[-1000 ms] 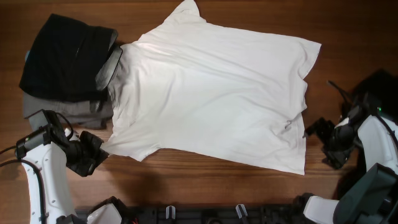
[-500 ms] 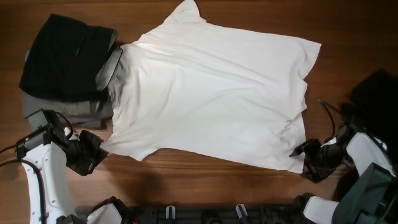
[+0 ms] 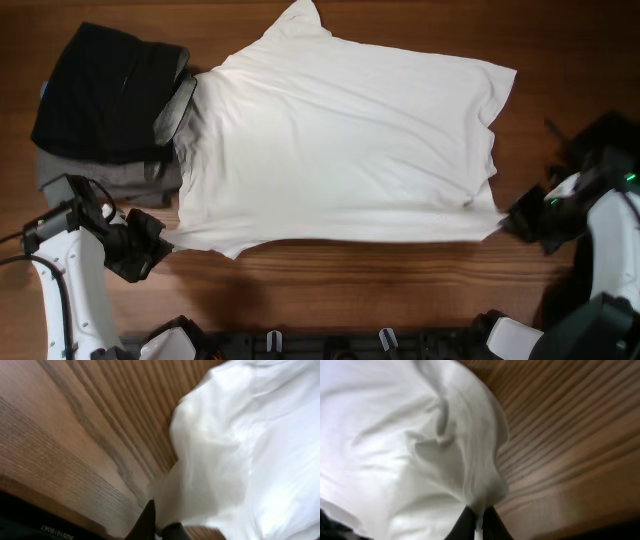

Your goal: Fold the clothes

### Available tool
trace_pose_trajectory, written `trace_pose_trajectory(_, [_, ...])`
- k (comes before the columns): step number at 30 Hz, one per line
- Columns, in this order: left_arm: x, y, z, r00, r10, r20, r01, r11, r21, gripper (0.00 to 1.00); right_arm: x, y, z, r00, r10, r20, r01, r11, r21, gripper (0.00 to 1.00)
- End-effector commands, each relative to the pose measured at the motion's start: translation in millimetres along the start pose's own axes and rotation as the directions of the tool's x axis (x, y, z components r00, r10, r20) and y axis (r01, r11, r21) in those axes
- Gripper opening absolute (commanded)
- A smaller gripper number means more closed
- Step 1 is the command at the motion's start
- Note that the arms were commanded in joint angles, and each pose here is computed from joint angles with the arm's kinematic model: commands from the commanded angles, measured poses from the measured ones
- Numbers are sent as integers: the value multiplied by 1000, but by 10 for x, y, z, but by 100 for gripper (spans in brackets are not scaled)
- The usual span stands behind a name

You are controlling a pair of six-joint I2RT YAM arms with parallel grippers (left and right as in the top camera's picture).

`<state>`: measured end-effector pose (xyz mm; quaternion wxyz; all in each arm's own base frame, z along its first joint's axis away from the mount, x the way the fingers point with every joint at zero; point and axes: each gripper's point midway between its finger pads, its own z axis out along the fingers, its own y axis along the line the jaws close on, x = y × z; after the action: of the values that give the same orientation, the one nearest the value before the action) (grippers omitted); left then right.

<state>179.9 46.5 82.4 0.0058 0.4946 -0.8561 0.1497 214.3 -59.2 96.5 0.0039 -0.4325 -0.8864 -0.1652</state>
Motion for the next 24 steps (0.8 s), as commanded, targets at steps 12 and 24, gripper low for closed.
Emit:
trace_pose_trajectory(12, [105, -277, -1105, 958, 87, 274, -121, 987, 108, 4, 83, -30, -964, 960, -167, 224, 152, 985, 83, 9])
trace_pose_trajectory(24, [-11, -1197, -1155, 818, 359, 450, -475, 862, 177, 4, -230, 194, -614, 975, -123, 183, 127, 992, -11, 4])
